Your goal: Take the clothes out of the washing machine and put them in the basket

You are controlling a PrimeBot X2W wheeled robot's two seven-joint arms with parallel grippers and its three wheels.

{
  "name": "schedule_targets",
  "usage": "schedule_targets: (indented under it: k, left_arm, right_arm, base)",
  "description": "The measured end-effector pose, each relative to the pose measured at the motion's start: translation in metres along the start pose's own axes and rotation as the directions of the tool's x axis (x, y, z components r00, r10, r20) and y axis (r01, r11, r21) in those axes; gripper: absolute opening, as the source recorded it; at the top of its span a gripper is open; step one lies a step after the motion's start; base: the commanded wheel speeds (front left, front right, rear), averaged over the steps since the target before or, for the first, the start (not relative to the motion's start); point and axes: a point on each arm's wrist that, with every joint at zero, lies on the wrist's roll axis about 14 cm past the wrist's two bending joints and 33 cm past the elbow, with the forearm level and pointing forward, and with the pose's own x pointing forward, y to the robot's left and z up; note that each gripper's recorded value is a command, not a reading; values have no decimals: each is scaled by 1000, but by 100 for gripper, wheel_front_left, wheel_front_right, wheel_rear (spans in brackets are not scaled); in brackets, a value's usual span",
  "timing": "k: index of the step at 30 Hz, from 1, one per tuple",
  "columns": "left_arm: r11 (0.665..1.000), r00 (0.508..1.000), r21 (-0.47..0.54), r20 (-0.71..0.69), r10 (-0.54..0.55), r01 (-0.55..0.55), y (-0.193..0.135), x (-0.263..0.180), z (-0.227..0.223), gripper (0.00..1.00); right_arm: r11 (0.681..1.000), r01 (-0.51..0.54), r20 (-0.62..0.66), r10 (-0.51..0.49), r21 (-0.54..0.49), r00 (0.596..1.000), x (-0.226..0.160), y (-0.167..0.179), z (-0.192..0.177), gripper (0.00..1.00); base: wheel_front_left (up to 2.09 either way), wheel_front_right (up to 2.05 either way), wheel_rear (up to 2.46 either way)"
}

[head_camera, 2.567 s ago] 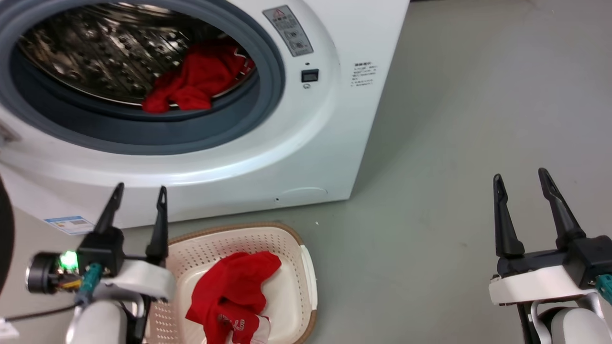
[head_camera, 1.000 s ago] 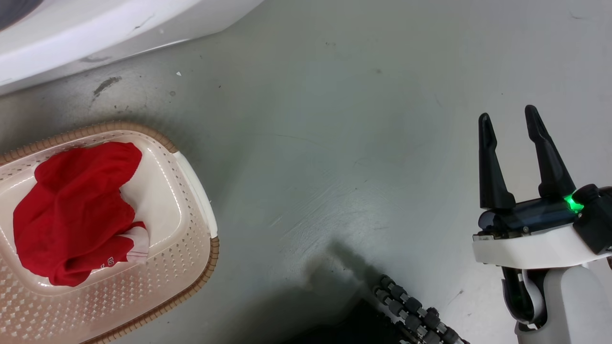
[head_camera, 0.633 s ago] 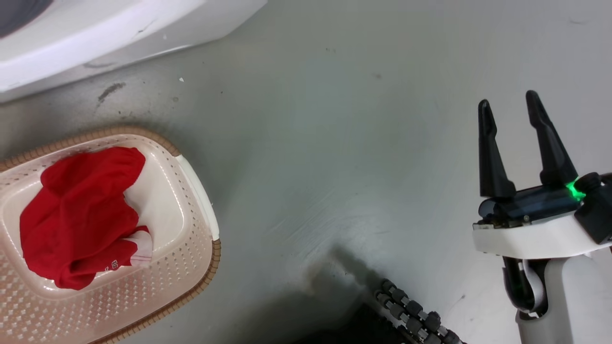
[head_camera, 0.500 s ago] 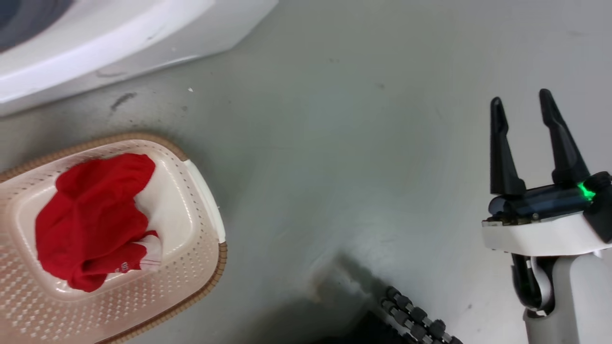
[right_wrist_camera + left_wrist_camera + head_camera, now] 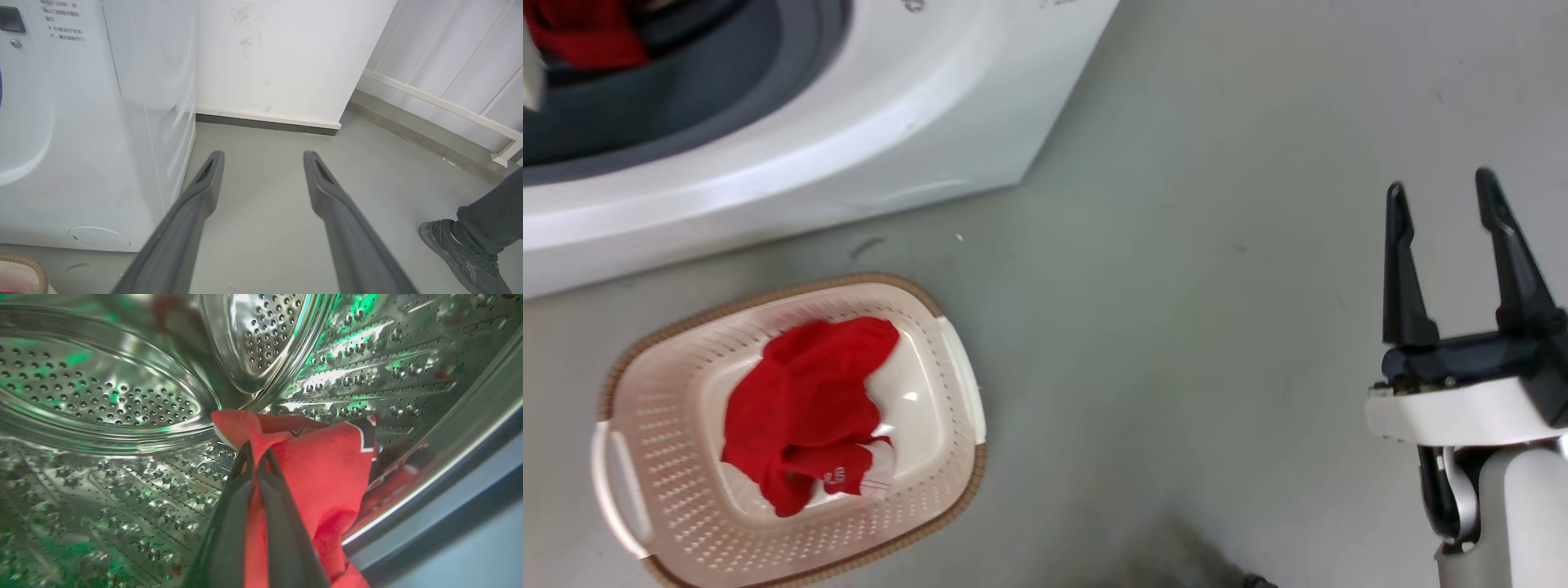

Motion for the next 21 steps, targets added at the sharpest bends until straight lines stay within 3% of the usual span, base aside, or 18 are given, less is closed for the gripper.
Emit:
schedule_targets:
  k: [10, 21]
  left_arm:
    - [998, 988, -31, 143, 64, -60, -14, -92, 37, 0]
    - [982, 895, -26, 408, 179, -185, -23, -220, 118, 0]
  right_arm:
    - [997, -72, 75, 71, 5, 995, -16, 24, 31, 100]
    - [985, -169, 178, 161, 30, 971, -36, 56, 70, 100]
  base:
    - [0, 0, 0]
    - [0, 0, 0]
